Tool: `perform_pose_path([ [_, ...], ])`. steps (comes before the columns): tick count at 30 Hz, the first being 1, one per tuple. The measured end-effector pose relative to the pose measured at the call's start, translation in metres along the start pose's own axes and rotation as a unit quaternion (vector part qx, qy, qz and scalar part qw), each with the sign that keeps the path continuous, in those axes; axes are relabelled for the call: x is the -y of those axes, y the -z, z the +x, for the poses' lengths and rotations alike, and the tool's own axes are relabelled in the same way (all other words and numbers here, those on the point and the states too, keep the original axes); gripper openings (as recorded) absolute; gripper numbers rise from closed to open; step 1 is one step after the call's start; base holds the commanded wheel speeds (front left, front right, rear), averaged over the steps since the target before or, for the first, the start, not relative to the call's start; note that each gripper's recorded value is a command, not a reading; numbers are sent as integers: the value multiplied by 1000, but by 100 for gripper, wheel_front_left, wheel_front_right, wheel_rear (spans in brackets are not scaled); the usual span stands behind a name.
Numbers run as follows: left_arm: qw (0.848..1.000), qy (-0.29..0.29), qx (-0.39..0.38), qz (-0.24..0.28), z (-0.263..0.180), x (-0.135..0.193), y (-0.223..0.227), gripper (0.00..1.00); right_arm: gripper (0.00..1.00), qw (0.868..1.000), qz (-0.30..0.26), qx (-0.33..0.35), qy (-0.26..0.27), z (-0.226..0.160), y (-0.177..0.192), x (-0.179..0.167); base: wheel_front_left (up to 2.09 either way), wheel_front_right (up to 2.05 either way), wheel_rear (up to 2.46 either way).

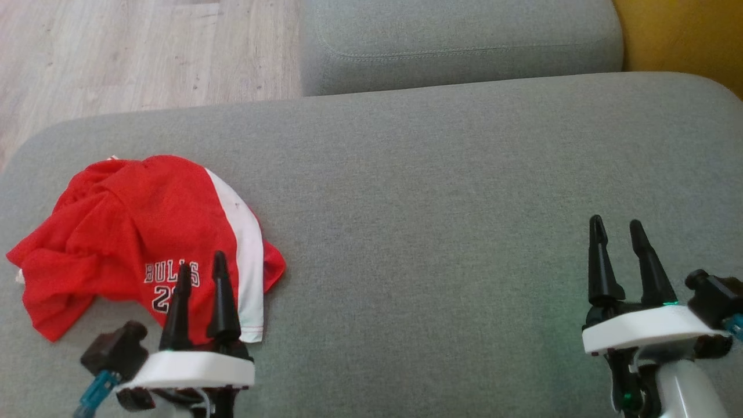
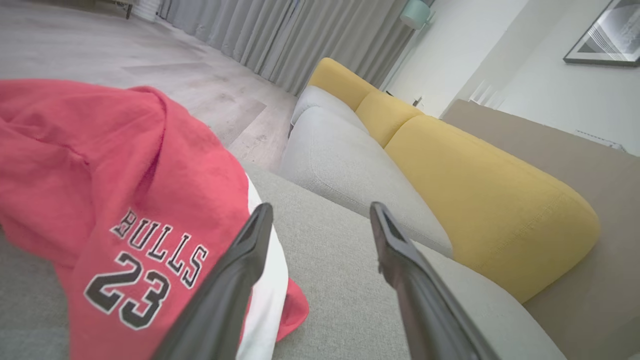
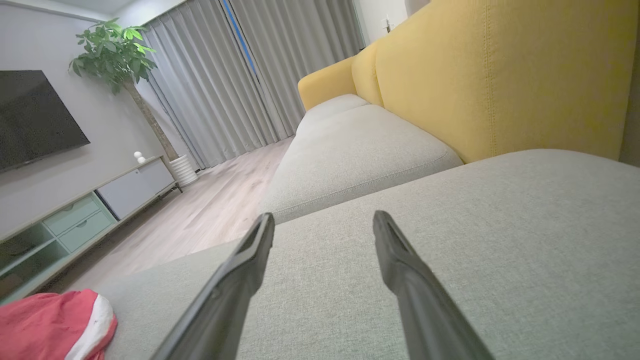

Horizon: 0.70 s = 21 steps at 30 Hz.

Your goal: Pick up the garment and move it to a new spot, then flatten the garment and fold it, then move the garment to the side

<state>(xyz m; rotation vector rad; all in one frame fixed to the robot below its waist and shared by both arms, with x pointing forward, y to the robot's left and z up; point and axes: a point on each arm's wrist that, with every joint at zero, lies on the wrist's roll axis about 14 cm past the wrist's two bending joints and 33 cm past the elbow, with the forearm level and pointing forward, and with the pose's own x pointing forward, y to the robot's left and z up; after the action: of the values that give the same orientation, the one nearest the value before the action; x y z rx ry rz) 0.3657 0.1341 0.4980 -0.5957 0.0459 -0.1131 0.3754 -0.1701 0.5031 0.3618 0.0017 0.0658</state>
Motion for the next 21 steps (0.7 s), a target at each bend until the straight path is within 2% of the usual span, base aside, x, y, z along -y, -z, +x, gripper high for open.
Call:
perform_pose_path([
  [11,997,18,4,70,1,11,3,100,100,997,-73,12,-14,1,-5,-6,0,0,0],
  [21,989,36,7,146,1,21,6,100,100,989,-141,26,-35,1,-10,-17,0,0,0],
])
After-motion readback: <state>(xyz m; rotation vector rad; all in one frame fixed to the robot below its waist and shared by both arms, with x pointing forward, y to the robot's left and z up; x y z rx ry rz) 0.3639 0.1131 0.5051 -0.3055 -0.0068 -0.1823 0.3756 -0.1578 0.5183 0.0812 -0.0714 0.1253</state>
